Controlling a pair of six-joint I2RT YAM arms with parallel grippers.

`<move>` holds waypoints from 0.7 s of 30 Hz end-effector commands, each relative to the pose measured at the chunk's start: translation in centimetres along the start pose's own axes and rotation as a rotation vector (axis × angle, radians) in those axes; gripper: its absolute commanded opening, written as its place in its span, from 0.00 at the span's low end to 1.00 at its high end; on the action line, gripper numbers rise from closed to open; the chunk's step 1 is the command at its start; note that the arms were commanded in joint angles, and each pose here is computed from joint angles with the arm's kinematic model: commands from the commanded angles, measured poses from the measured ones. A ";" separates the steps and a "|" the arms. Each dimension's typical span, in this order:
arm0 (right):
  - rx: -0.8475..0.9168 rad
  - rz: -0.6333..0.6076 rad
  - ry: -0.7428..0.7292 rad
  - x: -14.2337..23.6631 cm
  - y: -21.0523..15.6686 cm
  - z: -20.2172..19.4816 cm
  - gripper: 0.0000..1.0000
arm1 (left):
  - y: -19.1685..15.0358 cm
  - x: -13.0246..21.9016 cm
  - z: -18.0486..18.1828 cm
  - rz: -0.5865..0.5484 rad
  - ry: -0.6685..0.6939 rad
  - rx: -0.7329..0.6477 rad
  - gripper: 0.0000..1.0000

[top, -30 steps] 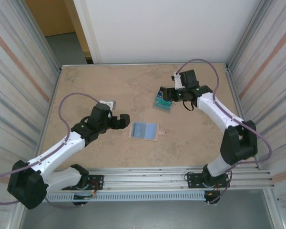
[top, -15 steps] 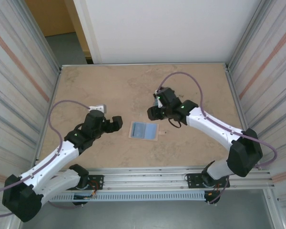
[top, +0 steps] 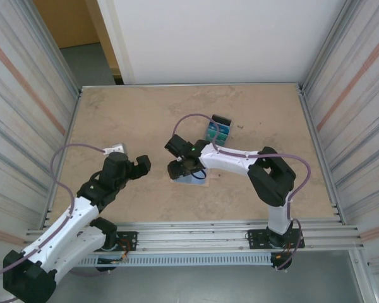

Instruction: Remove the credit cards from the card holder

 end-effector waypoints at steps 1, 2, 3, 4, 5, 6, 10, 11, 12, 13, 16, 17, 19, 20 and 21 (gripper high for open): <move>-0.020 0.025 -0.067 -0.7 0.3 -0.3 0.64 | -0.4 0.1 0.8 0.001 0.029 0.021 0.99; -0.019 0.030 -0.073 -1.0 0.3 -0.3 0.64 | -0.4 0.1 0.8 0.002 0.029 0.022 0.99; -0.020 0.035 -0.075 -1.2 0.3 -0.3 0.64 | -0.5 0.0 0.9 0.003 0.030 0.022 0.99; -0.017 0.041 -0.076 -1.5 0.3 -0.2 0.64 | -0.5 0.0 0.9 0.003 0.029 0.023 0.99; -0.018 0.047 -0.080 -1.7 0.2 -0.2 0.64 | -0.5 0.0 0.9 0.003 0.028 0.023 0.99; -0.018 0.053 -0.084 -1.9 0.2 -0.2 0.63 | -0.5 0.0 1.0 0.003 0.030 0.024 0.99; -0.017 0.074 -0.108 -2.5 -0.4 -0.5 0.62 | -0.6 -0.1 0.9 0.006 0.025 0.027 0.99; -0.016 0.077 -0.114 -2.6 -0.5 -0.5 0.62 | -0.7 -0.2 0.9 0.008 0.024 0.026 0.99; -0.015 0.079 -0.118 -2.7 -0.7 -0.6 0.62 | -0.7 -0.2 0.9 0.011 0.020 0.027 0.99; -0.015 0.082 -0.124 -2.7 -0.8 -0.7 0.62 | -0.6 -0.2 0.9 0.010 0.020 0.028 0.99; -0.014 0.086 -0.129 -2.9 -1.0 -0.8 0.61 | -0.7 -0.2 0.9 0.014 0.017 0.030 0.99; -0.011 0.087 -0.132 -3.0 -1.0 -0.8 0.61 | -0.7 -0.3 0.9 0.014 0.019 0.030 0.99; -0.008 0.094 -0.138 -3.2 -1.1 -0.9 0.61 | -0.7 -0.2 0.9 0.014 0.016 0.031 0.99; -0.006 0.100 -0.141 -3.3 -1.3 -0.9 0.60 | -0.7 -0.2 0.8 0.013 0.016 0.034 0.99; -0.004 0.101 -0.144 -3.3 -1.3 -0.9 0.60 | -0.7 -0.2 0.8 0.013 0.015 0.034 0.99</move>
Point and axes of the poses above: each hand's point on the last joint's axis, 136 mm out from that joint toward the fingers, its own x axis back along the fingers, its own z axis along the line the jaws close on, y = z × x, the point moved 7 cm from there along x, back along the fingers, and after that the axes turned 1 degree about -x, right-handed, at the moved point
